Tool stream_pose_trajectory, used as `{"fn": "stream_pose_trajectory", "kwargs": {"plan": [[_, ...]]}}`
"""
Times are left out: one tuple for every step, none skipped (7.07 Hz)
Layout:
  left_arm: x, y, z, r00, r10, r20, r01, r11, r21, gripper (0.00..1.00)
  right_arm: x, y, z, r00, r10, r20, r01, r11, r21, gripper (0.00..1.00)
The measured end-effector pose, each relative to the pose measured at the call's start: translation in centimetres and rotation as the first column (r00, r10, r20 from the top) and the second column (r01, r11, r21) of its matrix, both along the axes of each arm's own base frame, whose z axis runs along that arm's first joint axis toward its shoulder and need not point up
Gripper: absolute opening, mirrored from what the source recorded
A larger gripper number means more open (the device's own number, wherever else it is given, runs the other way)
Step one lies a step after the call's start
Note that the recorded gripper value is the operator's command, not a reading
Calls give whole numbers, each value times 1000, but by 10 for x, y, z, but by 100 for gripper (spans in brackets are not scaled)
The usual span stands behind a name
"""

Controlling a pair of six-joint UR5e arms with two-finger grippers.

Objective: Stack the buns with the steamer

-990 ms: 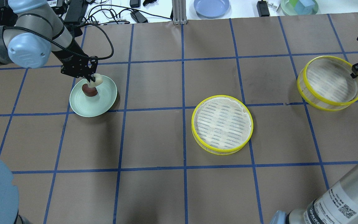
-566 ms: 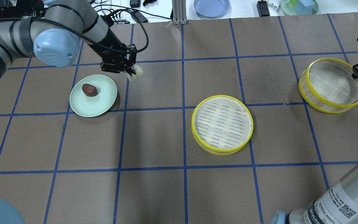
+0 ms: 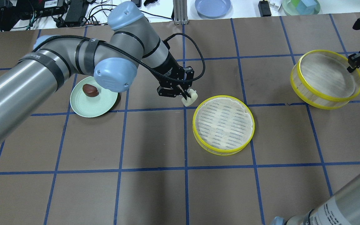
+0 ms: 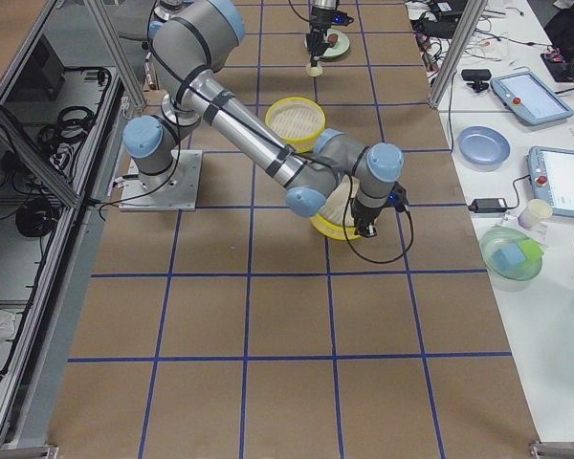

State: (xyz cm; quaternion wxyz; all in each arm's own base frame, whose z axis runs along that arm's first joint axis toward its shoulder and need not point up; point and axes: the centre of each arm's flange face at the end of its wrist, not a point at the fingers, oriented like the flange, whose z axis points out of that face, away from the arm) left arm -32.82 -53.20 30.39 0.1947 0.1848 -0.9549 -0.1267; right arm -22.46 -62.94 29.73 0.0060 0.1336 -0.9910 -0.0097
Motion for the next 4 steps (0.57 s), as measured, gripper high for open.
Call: {"fn": "stream_pose_trajectory", "kwargs": {"plan": [[-17,15,-24,1000,-25,-1,25,1000,5,9,39,10,11,1000,-23,-20,23,999,24,0],[-31,28,-42,999,-44,4,44,999,14,24,85,25,21,998,-45,-38,46,998,34,0],[-41,36,-49,999,-52,11,51,998,23,63,129,41,28,996,-74,-48,76,997,33,0],[-50,42,-52,999,-44,16,43,998,35,84,165,53,32,993,-105,-53,106,994,33,0]]}}
